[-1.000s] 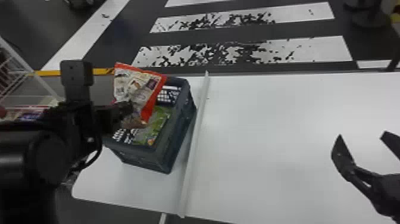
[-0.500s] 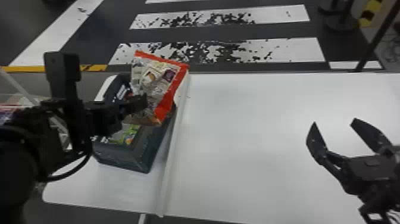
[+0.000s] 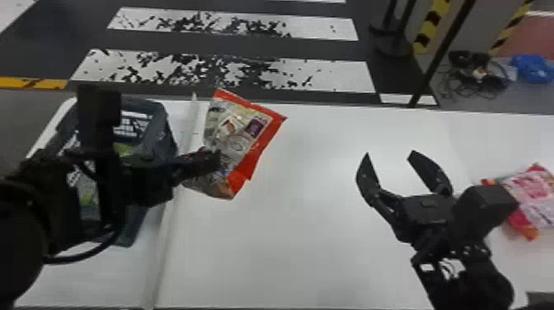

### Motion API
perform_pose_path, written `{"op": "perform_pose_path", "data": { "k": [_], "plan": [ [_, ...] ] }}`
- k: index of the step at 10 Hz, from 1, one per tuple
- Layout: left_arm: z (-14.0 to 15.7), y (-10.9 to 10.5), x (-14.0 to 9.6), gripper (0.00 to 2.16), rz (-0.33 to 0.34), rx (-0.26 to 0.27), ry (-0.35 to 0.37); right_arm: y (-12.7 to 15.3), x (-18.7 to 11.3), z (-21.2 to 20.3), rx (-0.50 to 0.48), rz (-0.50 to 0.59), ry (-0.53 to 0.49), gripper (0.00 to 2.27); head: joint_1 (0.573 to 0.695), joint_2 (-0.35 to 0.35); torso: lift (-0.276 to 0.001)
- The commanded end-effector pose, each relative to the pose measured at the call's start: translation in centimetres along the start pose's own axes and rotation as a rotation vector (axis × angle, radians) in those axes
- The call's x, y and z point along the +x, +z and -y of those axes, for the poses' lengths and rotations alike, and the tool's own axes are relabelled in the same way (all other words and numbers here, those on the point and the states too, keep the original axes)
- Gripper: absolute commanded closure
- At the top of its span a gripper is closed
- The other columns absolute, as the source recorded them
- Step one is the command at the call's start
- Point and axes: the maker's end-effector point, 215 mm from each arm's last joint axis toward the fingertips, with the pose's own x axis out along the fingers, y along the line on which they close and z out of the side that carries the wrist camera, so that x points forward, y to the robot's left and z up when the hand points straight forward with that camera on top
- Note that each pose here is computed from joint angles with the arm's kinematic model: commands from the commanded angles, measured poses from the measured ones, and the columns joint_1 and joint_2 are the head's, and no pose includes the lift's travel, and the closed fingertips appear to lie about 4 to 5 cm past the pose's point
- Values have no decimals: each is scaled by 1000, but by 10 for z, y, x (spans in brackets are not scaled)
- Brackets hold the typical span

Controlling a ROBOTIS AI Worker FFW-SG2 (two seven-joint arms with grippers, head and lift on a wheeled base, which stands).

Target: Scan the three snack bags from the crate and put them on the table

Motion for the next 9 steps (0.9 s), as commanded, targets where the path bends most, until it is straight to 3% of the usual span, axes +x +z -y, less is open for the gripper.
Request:
{"op": "perform_pose_path", "data": {
  "k": [1, 3, 5, 7, 9],
  "plan": [
    [30, -11, 23, 2057, 23, 38, -65, 5, 3, 6, 9, 11, -12, 124, 695, -106, -94],
    [71, -43, 56, 2057, -11, 106, -132, 12, 5, 14, 13, 28, -27, 124, 695, -170, -94],
    [88, -84, 90, 2057, -59, 162, -122, 18, 5, 20, 15, 41, -34, 124, 695, -252, -94],
    [124, -143, 127, 2054, -140, 223, -182, 23, 5, 24, 19, 55, -39, 124, 695, -301, -94],
    [156, -175, 144, 2051, -191, 270, -243, 29, 5, 24, 28, 65, -38, 124, 695, -350, -94]
  ]
}}
